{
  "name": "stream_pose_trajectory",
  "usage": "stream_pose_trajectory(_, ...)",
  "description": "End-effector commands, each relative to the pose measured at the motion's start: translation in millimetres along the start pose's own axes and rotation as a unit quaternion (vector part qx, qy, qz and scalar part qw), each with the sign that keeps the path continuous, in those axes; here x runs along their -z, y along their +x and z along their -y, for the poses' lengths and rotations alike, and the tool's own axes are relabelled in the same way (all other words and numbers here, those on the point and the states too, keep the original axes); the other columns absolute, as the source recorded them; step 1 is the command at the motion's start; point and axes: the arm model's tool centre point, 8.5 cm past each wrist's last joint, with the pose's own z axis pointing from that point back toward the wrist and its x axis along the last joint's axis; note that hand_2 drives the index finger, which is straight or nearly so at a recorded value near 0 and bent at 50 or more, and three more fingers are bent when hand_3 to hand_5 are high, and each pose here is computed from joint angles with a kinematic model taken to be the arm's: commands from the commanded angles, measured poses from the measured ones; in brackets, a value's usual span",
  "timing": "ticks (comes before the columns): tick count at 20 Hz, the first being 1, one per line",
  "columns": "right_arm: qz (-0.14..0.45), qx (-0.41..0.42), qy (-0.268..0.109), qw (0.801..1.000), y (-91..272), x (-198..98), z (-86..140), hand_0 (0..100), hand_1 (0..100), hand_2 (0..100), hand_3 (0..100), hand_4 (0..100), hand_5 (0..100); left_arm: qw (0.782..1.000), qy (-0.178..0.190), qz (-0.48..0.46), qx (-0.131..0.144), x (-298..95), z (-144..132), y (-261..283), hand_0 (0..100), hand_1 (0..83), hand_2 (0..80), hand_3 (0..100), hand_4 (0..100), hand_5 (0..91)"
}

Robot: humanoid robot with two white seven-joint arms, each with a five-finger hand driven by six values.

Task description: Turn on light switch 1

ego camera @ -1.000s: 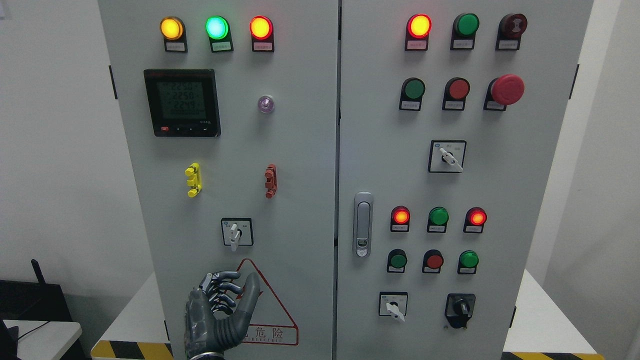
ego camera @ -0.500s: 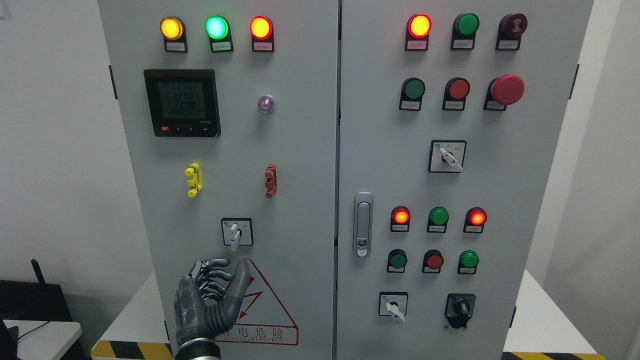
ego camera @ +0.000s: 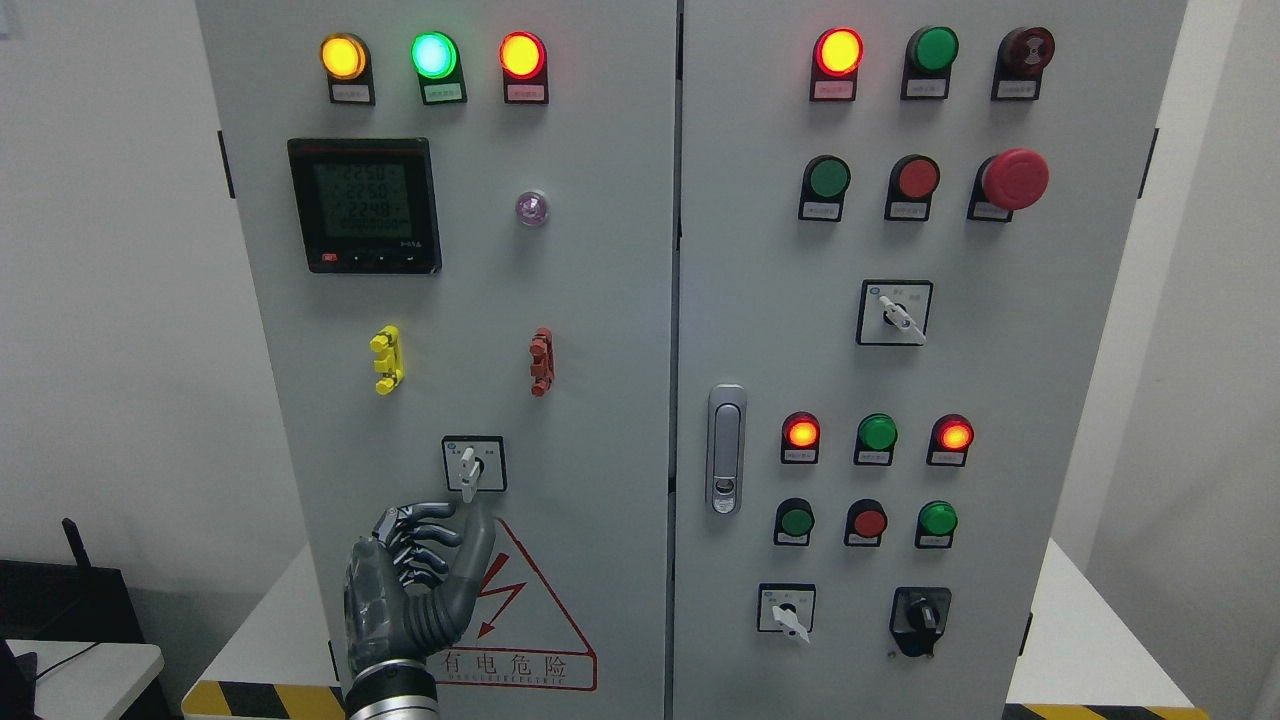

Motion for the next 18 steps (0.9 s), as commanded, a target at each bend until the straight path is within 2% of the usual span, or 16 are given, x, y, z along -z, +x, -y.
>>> stream_pose_trajectory(1, 0.0, 0.003, 0.001, 1.0, 0.0, 0.0, -0.9, 12, 39, 0, 0, 0, 0, 1.0, 0.001, 0.005, -0.003, 2.3, -1.0, 4.2, 13, 51.3, 44.3, 68, 79, 69.3)
stream_pose_trajectory(6, 0.0, 0.003, 0.001, 1.0, 0.0, 0.0, -0.9, 12, 39, 0, 0, 0, 0, 1.0, 0.001, 0.003, -0.002, 2.1, -0.7, 4.2, 13, 51.0, 44.7, 66, 79, 73.8)
stream_pose_trajectory(18, 0.0, 0.003, 0.001, 1.0, 0.0, 0.0, -0.9, 12, 39, 0, 0, 0, 0, 1.0, -0.003, 0.0, -0.001, 3.0, -0.2, 5.9, 15, 50.9, 45.5, 66, 80, 75.2)
